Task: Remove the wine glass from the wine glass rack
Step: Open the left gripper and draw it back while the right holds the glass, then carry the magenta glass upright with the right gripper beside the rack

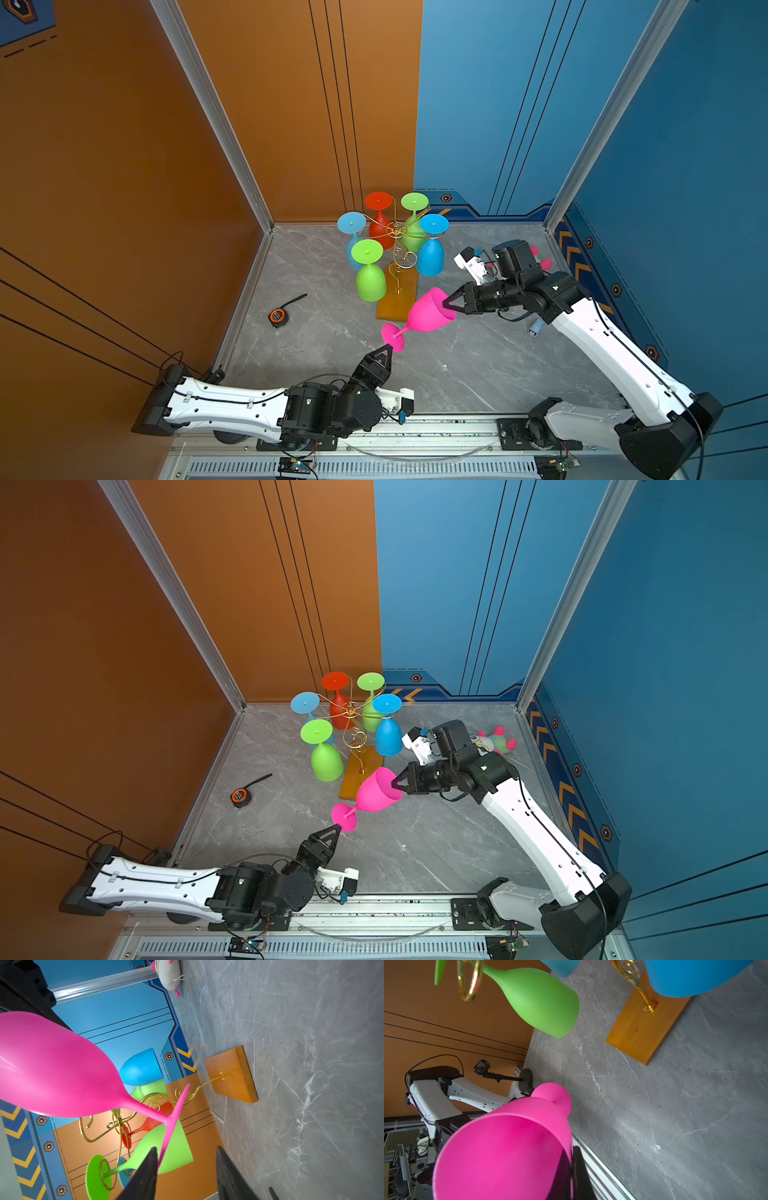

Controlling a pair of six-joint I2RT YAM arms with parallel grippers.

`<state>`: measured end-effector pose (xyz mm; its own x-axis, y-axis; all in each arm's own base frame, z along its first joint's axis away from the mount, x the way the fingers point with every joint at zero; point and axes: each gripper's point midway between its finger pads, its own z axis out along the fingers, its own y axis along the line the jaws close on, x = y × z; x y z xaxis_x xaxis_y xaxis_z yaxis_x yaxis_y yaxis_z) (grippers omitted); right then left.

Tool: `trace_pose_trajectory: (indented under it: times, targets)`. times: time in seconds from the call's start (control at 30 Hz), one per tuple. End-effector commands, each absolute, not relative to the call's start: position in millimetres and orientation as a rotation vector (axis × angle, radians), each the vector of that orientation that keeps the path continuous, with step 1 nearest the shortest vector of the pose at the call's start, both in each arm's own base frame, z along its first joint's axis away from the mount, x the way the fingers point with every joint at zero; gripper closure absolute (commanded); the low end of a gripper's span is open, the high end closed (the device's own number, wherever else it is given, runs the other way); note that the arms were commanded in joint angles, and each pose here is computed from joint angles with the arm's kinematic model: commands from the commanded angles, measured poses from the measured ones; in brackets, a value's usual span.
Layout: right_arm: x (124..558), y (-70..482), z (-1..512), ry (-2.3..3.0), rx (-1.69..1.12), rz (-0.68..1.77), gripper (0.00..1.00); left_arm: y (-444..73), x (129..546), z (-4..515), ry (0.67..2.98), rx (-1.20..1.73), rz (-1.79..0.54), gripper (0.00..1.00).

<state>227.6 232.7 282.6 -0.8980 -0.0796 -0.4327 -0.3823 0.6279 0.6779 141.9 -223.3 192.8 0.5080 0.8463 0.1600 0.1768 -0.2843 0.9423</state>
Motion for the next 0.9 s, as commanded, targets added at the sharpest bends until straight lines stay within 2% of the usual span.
trace_pose_trajectory:
  times: [0.0,0.2,0.37,0.6,0.87]
  targets:
    - [227.2,220.3,282.4,2.469,-0.356,1.106,1.00,-234.0,135.3,203.1,0.970,1.680,0.671,0.37]
    - [231.1,190.6,263.8,2.526,-0.339,0.856,1.00,-241.0,131.7,236.0,1.197,1.424,0.376,0.11]
    - [244.0,147.7,255.4,2.558,-0.269,0.558,1.00,-227.1,142.6,260.0,1.371,1.189,0.290,0.01]
    - [275.9,109.9,245.1,2.565,-0.164,0.254,1.00,-202.3,158.0,271.5,1.571,0.945,0.124,0.02]
    - [331.2,95.0,243.5,2.571,-0.115,0.076,1.00,-141.2,181.9,270.0,1.759,0.621,0.066,0.02]
